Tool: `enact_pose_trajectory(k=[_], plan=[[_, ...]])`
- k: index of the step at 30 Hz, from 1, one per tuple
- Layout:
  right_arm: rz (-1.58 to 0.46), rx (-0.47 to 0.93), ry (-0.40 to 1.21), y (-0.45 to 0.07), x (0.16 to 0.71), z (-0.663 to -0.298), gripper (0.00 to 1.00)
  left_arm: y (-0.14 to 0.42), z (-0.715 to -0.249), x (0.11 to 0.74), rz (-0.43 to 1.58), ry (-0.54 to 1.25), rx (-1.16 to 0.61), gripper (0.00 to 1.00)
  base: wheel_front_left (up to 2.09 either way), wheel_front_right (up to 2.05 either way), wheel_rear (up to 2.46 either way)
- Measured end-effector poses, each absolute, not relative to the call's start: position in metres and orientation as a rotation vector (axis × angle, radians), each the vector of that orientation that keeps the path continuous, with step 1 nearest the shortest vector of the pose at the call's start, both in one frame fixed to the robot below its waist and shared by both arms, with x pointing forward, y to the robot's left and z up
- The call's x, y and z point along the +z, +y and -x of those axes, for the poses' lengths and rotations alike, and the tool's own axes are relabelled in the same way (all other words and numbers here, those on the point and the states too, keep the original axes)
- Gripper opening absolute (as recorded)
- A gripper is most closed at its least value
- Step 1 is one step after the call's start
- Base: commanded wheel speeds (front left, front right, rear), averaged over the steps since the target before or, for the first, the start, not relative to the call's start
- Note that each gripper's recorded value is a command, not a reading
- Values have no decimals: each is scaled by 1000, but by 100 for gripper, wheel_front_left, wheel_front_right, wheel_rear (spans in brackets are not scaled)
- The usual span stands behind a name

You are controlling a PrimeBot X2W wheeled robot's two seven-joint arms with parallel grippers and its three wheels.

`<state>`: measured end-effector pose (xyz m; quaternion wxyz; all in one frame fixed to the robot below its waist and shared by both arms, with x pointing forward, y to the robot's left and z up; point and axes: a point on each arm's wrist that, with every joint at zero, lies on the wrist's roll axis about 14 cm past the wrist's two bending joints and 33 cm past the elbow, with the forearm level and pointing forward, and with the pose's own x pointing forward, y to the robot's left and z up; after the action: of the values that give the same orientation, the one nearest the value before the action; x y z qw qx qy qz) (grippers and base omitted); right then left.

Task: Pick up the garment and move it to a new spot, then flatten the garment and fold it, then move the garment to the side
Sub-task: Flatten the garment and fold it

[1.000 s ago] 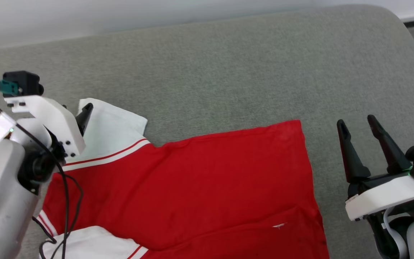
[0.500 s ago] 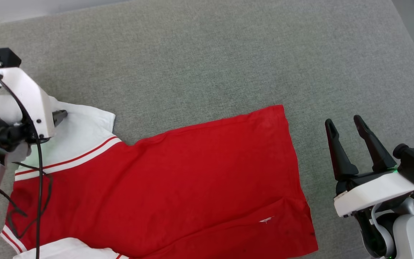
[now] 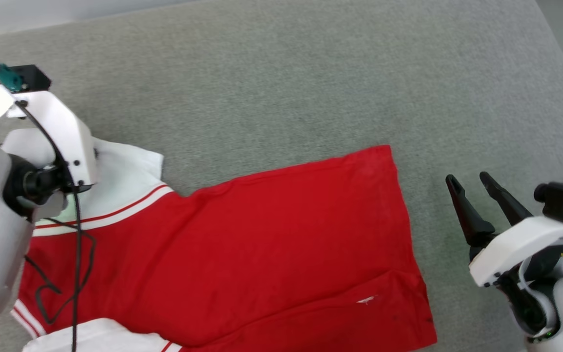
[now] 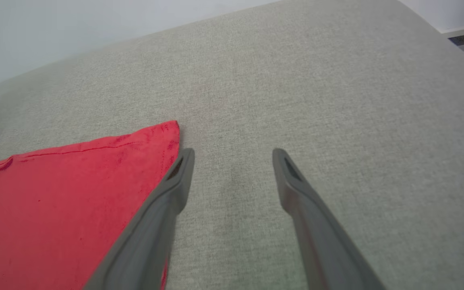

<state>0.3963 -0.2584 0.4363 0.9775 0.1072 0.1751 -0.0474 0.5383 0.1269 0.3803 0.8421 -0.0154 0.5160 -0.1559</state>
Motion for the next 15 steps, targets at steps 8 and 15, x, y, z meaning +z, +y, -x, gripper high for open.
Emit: enact_pose_trajectory(k=[8, 15], plan=[[-212, 16, 582, -252, 415, -411, 100, 128, -544, 422, 20, 936, -348, 0, 0, 0, 0], [-178, 169, 710, -217, 408, -440, 100, 137, -542, 445, 13, 854, -350, 0, 0, 0, 0]])
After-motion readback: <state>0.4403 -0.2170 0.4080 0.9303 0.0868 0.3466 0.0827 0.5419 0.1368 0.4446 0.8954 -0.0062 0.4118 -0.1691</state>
